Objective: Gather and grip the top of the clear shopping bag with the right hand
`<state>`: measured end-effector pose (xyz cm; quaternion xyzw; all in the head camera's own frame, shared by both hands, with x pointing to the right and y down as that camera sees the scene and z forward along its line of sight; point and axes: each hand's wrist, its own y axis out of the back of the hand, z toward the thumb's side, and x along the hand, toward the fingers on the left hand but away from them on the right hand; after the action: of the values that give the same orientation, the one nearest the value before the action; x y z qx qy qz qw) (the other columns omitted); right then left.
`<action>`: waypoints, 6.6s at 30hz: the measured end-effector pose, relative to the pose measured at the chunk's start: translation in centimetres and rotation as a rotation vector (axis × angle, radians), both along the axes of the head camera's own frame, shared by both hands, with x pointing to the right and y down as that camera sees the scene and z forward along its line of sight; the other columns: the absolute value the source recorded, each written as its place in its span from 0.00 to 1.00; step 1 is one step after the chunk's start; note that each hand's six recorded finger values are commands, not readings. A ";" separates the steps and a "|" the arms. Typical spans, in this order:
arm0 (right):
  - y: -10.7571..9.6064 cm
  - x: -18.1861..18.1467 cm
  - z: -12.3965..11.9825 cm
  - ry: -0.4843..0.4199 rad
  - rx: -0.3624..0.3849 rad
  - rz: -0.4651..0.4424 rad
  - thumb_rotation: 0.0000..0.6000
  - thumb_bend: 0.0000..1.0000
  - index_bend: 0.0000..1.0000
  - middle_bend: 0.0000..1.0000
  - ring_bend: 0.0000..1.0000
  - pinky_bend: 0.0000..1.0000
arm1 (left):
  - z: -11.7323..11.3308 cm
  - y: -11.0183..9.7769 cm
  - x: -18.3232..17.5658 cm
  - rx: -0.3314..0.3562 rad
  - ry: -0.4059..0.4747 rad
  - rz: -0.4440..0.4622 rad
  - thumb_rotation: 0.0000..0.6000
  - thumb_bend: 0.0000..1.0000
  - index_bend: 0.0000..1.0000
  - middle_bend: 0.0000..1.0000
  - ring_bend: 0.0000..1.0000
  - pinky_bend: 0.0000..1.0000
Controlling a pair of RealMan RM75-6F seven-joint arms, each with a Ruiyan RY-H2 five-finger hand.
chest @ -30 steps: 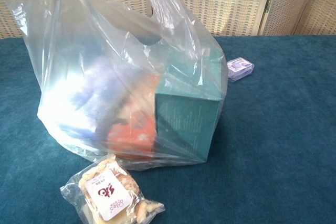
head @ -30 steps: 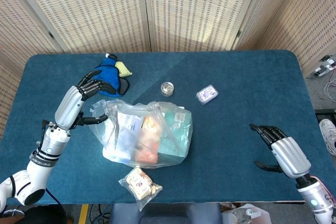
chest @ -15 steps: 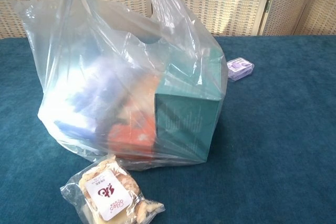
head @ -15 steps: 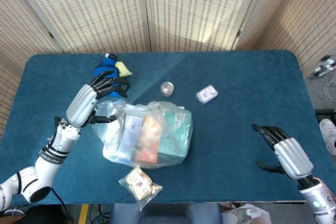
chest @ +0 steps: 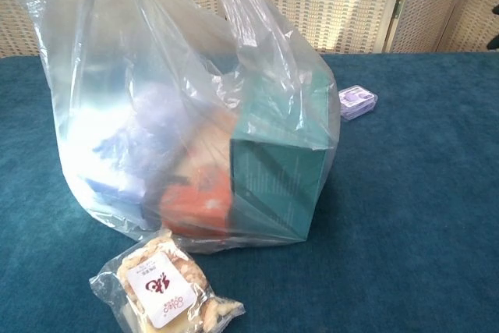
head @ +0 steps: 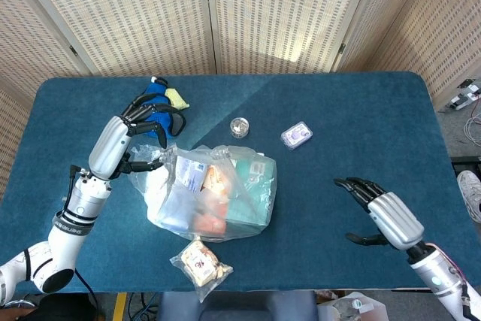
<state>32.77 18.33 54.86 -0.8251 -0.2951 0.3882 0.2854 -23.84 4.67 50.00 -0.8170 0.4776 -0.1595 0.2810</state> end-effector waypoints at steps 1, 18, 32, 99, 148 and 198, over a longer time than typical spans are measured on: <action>-0.1 -0.5 0.1 -0.018 -0.017 -0.010 1.00 0.11 0.04 0.13 0.06 0.20 | -0.1 0.0 0.0 0.000 -0.001 0.001 1.00 0.31 0.63 0.26 0.25 0.09; -4.4 -10.7 0.7 -0.250 -0.284 -0.107 1.00 0.00 0.00 0.05 0.00 0.17 | -0.7 0.0 -0.4 0.005 -0.016 -0.013 1.00 0.31 0.61 0.26 0.25 0.09; -6.1 -13.9 1.7 -0.304 -0.389 -0.091 1.00 0.00 0.00 0.04 0.00 0.17 | -0.9 0.0 -0.3 0.001 -0.022 -0.011 1.00 0.31 0.61 0.26 0.25 0.09; -6.0 -23.0 4.9 -0.775 -0.634 -0.149 1.00 0.00 0.06 0.12 0.06 0.12 | -2.5 -0.4 -0.7 0.004 -0.076 -0.046 1.00 0.31 0.62 0.26 0.25 0.09; -6.3 -24.7 4.1 -1.011 -0.849 -0.112 1.00 0.00 0.01 0.09 0.05 0.09 | -2.4 -0.1 -1.6 -0.010 -0.076 -0.063 1.00 0.31 0.62 0.26 0.25 0.09; -6.1 -26.1 2.9 -1.035 -0.774 -0.162 1.00 0.00 0.00 0.06 0.01 0.04 | -4.4 1.0 10.1 -0.047 -0.161 0.215 1.00 0.31 0.55 0.26 0.24 0.10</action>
<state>6.64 12.27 57.72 -0.9683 -0.1701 -0.0039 -0.1831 -13.72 5.70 45.56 -0.8545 0.3592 -0.2046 0.3145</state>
